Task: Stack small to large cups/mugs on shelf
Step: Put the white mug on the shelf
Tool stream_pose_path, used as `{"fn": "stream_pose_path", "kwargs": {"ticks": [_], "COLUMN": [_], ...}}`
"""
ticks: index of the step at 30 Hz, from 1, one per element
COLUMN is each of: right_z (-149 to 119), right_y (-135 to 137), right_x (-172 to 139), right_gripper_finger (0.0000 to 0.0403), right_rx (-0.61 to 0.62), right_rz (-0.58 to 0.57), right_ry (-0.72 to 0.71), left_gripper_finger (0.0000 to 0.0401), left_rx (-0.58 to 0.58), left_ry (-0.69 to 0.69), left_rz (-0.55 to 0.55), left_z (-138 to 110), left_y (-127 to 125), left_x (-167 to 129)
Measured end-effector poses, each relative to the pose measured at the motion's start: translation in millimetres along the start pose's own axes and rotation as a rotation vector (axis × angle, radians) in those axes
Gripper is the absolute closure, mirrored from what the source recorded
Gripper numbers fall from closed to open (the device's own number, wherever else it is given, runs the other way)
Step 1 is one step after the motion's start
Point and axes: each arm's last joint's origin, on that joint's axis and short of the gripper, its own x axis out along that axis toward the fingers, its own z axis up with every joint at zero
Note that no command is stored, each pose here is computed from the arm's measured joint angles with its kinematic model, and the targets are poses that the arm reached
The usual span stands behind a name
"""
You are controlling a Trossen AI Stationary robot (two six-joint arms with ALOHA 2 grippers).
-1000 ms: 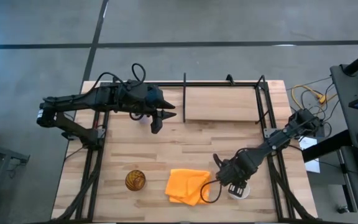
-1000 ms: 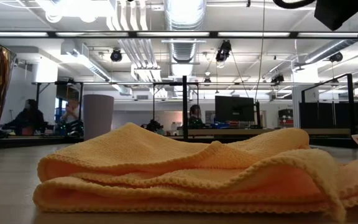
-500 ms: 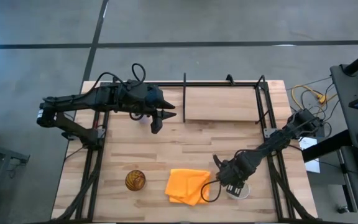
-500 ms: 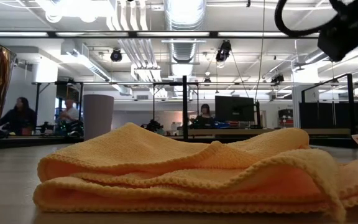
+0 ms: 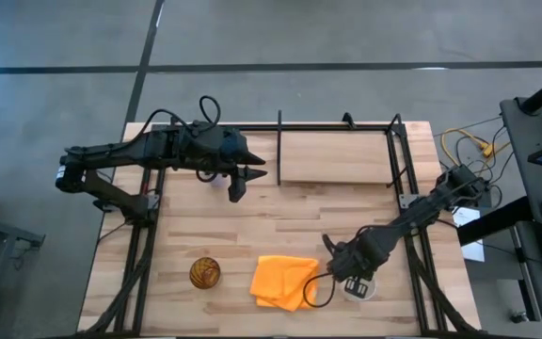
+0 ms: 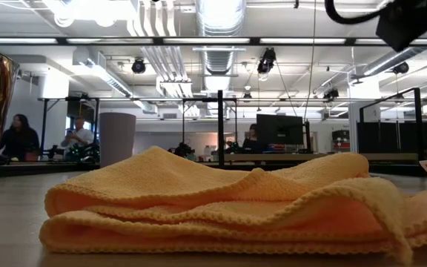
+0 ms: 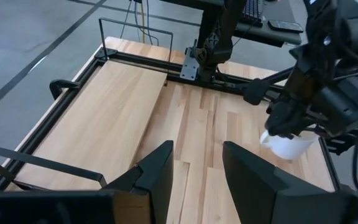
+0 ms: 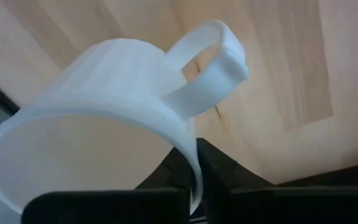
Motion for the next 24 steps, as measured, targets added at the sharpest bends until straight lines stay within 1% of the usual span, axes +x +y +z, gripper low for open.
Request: {"fn": "stream_pose_path", "kwargs": {"ticks": [2,5,9,12,15,17,20,24], "right_z": [-2,0,12,25,41,53,69,86], "right_y": [1,-3,-18,-31,-47,-59,-81,-115], "right_x": [-9,-26,-53,-76,-99,-114,-134,-153], "right_gripper_finger": [0.0393,0.0393,0.0393,0.0394,0.0394,0.0394,0.0394,0.0394], "right_rx": [-0.008,-0.003,0.05,0.084,0.12,0.14,0.163,0.169], "right_rz": [-0.028,-0.128,-0.284,-0.35,-0.375,-0.365,-0.343,-0.34], "right_ry": [-0.015,-0.099,-0.239,-0.312,-0.374,-0.399,-0.414,-0.412], "left_gripper_finger": [0.0276,0.0276,0.0276,0.0276,0.0276,0.0276,0.0276,0.0276], "left_rx": [0.0,0.0,-0.001,-0.001,-0.003,-0.004,-0.005,-0.006], "left_ry": [-0.001,-0.001,-0.013,-0.017,-0.029,-0.038,-0.047,-0.061], "left_rz": [0.0,0.0,-0.002,-0.003,-0.005,-0.007,-0.008,-0.014], "left_z": [0,0,1,2,3,4,7,9], "left_y": [0,0,0,0,-1,-1,-1,-1], "left_x": [0,0,0,0,0,-1,-3,-9]}}
